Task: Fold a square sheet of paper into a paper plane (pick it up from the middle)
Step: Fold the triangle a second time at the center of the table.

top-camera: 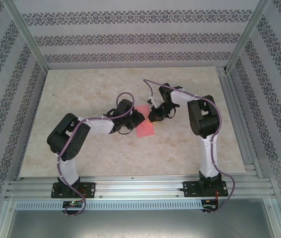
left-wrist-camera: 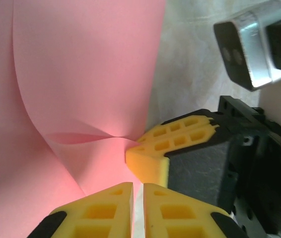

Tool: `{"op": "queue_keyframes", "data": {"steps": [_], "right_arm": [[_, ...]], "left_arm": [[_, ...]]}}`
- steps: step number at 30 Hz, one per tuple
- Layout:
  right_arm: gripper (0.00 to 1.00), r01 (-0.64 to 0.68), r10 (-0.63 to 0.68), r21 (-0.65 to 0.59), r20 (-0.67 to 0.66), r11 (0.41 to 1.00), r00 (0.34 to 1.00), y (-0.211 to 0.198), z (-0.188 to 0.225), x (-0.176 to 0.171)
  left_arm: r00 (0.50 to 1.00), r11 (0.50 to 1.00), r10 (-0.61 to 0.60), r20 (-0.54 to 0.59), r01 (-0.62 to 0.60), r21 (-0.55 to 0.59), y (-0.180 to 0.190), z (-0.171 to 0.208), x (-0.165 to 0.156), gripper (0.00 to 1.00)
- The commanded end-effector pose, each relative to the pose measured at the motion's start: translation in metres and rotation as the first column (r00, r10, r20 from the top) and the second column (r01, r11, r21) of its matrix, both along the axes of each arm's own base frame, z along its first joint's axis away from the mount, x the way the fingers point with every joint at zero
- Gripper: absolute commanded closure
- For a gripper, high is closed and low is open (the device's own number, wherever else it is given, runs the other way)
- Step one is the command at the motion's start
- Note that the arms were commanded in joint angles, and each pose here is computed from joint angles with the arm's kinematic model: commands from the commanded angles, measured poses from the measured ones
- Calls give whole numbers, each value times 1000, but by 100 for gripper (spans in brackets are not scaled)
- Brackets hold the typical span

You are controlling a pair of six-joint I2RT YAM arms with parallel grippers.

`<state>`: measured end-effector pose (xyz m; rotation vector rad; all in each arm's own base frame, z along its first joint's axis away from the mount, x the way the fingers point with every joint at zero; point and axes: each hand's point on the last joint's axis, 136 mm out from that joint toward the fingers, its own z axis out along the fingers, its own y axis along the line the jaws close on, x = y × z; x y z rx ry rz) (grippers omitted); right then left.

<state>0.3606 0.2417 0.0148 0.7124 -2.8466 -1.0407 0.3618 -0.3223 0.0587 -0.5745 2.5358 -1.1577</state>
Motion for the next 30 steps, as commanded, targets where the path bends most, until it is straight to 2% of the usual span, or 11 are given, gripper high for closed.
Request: {"op": "queue_keyframes", "data": {"steps": [1, 5, 9, 21, 25, 30], "right_arm": [[94, -20, 19, 5, 17, 1000, 1000, 6, -5, 3], [94, -22, 22, 11, 19, 1000, 1000, 8, -4, 2], [94, -24, 23, 15, 20, 1000, 1000, 9, -3, 2], [94, -26, 26, -5, 11, 1000, 1000, 7, -10, 1], [94, -28, 28, -10, 14, 1000, 1000, 6, -9, 0], [94, -26, 26, -8, 15, 1000, 1000, 7, -9, 1]], "left_arm": [[1000, 998, 4, 21, -3, -58, -9, 7, 14, 84], [1000, 997, 1, 23, 1, -79, -12, 6, 16, 83], [1000, 1000, 3, 0, -3, -16, -6, -8, 15, 83], [998, 999, 12, -59, -9, 48, 3, -59, 9, 84], [1000, 1000, 5, -17, -5, -1, -1, -38, 15, 82], [999, 1000, -5, 39, 5, 16, 3, -3, 28, 81]]}}
